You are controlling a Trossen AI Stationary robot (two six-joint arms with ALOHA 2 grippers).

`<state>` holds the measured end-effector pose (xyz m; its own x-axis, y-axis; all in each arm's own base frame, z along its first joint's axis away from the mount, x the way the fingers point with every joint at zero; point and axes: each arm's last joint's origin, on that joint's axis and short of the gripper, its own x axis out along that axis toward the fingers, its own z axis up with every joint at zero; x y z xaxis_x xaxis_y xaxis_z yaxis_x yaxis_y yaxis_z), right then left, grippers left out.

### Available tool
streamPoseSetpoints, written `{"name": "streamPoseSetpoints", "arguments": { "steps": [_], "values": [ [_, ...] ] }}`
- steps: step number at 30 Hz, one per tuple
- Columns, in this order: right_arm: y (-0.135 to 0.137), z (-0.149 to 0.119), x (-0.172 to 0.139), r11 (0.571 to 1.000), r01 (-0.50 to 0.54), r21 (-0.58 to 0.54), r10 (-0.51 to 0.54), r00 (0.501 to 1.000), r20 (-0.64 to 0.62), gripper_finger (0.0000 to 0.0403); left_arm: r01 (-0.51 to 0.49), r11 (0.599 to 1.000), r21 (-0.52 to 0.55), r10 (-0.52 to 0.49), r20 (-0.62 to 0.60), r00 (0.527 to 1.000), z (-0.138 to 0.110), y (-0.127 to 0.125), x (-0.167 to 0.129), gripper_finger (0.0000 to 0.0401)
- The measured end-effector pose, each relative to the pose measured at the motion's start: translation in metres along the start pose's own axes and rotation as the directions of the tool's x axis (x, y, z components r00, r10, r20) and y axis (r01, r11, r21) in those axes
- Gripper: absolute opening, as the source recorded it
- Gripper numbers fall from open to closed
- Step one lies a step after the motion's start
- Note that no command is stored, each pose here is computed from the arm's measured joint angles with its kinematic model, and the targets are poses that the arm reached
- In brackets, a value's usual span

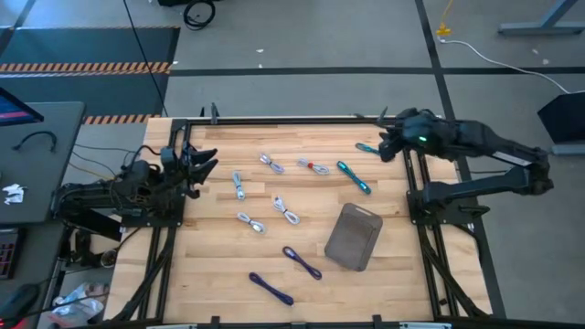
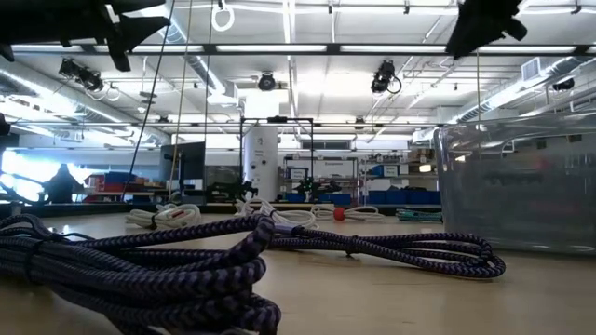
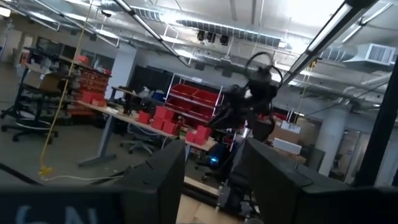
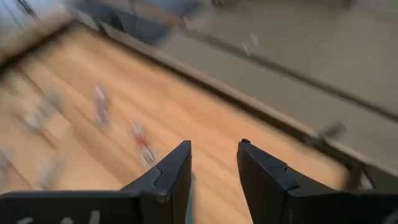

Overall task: Pick and place USB-C Cables
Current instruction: Put the top blue charger cable into the gray bin

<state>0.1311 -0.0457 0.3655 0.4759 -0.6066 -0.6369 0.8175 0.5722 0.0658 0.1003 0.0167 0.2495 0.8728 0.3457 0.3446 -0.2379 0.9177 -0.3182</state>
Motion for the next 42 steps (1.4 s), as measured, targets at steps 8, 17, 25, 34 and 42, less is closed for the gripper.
{"name": "streamPoseSetpoints", "arguments": {
  "steps": [8,17,25,34,42],
  "values": [
    [-0.009,-0.004,0.068,0.994,0.071,-0.081,-0.097,0.914,-0.395,0.0135,-0.011,1.000,-0.008,0.011,-0.010,1.000,-0.001,0.000,0.000,0.0172],
    [-0.034,-0.021,0.154,0.997,0.030,-0.070,-0.065,0.815,-0.575,0.0135,-0.025,0.999,-0.022,0.023,-0.059,0.998,-0.006,0.002,0.000,0.0172],
    [-0.059,-0.040,0.208,0.993,0.036,-0.113,-0.107,0.693,-0.713,0.0136,-0.058,0.996,-0.067,0.053,-0.069,0.996,-0.007,0.003,0.000,0.0172],
    [-0.069,-0.058,0.250,0.981,-0.041,-0.187,-0.123,0.616,-0.778,0.0170,-0.117,0.991,-0.058,0.113,-0.064,0.991,-0.008,0.005,-0.001,0.0172],
    [-0.065,-0.031,0.259,0.951,-0.082,-0.298,-0.170,0.668,-0.724,0.0189,-0.168,0.984,-0.056,0.165,-0.050,0.985,-0.007,0.006,-0.001,0.0172]
  ]
}}
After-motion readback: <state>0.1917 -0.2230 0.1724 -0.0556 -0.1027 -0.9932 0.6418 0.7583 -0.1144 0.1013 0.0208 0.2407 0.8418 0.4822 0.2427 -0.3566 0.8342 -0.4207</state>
